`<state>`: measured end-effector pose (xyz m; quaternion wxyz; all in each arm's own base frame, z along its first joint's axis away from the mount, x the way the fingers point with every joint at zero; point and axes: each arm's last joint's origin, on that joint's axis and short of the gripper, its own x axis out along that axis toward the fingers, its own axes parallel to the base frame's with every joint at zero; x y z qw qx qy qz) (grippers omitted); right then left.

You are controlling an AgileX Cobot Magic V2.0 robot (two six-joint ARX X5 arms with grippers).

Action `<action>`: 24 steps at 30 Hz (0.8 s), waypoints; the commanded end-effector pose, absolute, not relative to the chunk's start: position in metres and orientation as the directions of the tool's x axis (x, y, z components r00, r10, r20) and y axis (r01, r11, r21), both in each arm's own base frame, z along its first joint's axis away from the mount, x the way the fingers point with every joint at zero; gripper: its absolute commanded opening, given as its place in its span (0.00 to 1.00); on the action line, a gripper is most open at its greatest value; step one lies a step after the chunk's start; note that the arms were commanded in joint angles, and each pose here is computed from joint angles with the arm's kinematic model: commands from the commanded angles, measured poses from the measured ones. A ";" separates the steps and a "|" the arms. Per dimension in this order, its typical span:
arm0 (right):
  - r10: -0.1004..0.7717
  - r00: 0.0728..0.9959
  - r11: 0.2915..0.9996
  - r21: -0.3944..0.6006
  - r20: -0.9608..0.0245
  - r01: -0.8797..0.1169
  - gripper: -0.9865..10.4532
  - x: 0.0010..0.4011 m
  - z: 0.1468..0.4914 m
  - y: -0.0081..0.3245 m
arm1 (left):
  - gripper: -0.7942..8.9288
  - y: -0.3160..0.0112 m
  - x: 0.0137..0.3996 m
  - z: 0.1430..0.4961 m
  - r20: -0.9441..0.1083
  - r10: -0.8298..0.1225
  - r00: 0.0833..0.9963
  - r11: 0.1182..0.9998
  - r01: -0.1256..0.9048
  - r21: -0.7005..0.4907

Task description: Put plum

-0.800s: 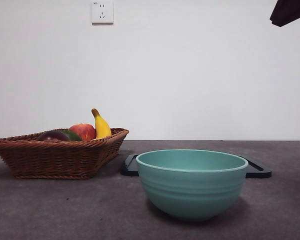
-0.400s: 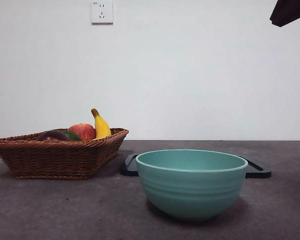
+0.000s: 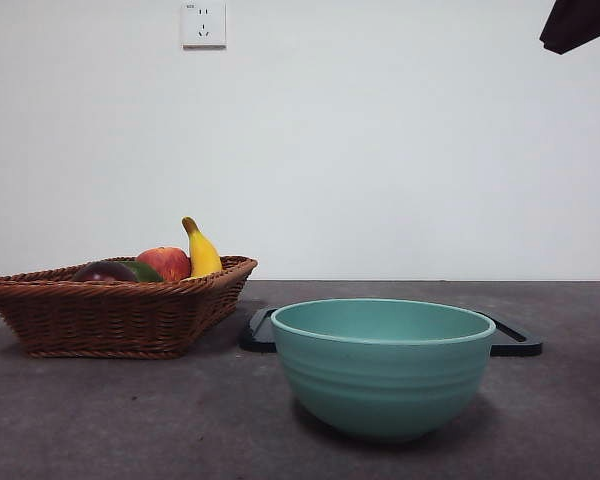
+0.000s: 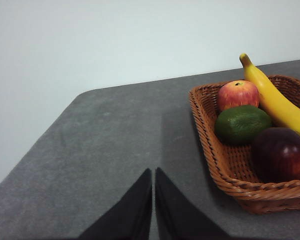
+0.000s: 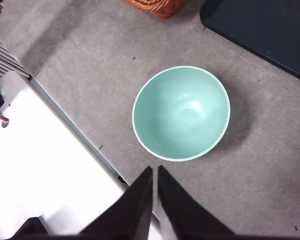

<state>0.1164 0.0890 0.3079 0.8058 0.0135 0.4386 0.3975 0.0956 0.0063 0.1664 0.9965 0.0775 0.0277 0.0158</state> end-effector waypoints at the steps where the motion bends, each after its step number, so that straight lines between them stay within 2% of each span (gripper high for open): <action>1: 0.663 0.303 0.670 0.363 -0.684 -0.647 0.09 0.117 0.312 0.091 | 0.09 0.007 0.096 0.156 -0.103 0.042 0.994 0.990 -0.028 0.140; 6: 0.664 0.303 0.670 0.364 -0.684 -0.647 0.09 0.117 0.312 0.091 | 0.09 0.007 0.095 0.149 -0.180 0.041 0.983 0.991 -0.017 0.134; 24: 0.664 0.303 0.670 0.363 -0.684 -0.647 0.09 0.117 0.312 0.091 | 0.09 0.007 0.095 0.149 -0.180 0.041 0.983 0.992 -0.018 0.128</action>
